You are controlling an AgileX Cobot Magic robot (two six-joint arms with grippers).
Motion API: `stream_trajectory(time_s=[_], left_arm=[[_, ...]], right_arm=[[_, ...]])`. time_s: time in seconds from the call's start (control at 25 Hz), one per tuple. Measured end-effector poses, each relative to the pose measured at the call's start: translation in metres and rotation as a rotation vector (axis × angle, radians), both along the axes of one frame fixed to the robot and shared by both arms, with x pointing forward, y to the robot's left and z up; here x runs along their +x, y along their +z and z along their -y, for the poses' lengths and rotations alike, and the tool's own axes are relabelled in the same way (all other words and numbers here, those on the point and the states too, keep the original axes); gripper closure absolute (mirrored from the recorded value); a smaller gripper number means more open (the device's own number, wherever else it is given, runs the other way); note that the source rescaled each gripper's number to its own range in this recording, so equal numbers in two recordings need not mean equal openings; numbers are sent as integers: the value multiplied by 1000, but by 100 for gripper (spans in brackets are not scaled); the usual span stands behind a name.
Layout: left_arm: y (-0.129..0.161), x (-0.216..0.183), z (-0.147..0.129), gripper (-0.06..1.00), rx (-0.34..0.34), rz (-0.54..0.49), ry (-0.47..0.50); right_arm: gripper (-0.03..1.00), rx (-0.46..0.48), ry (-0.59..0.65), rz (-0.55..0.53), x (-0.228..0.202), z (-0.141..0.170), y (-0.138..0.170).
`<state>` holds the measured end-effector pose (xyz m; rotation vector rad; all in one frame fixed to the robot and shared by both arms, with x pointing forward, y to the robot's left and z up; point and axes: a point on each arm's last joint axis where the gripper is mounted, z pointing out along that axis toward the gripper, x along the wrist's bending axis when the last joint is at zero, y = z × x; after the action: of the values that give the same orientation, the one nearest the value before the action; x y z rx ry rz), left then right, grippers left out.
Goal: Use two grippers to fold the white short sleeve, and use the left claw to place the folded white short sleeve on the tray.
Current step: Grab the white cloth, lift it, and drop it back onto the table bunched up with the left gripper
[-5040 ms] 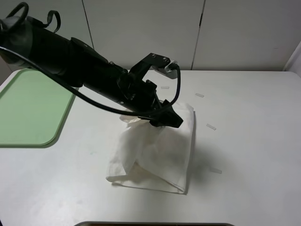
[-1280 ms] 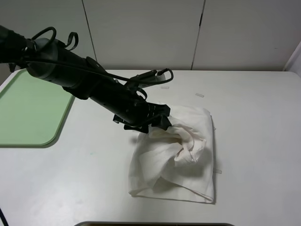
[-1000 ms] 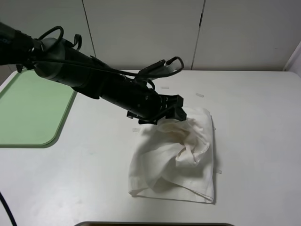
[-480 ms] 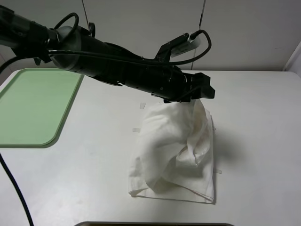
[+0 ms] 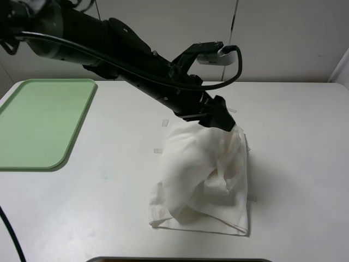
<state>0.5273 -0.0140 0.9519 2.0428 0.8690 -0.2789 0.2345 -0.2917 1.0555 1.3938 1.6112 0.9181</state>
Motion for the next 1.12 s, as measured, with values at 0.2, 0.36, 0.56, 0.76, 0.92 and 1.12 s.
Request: stream_trajectory(time_s=[0.2, 0.36, 0.56, 0.76, 0.92, 1.12], left_arm=[[16, -2, -20, 27, 132, 44, -82], [15, -10, -40, 27, 346, 29, -185], [10, -17, -37, 27, 387, 6, -227], [0, -33, -26, 27, 412, -37, -320], [-2, -44, -18, 27, 415, -26, -388], [-1, -58, -9, 27, 389, -33, -468]], right_arm=[[-3, 0, 0, -1, 0, 0, 0], [-3, 0, 0, -1, 0, 0, 0], [-3, 0, 0, -1, 0, 0, 0], [-3, 0, 0, -1, 0, 0, 0], [-3, 0, 0, -1, 0, 0, 0], [-3, 0, 0, 0, 0, 0, 0]])
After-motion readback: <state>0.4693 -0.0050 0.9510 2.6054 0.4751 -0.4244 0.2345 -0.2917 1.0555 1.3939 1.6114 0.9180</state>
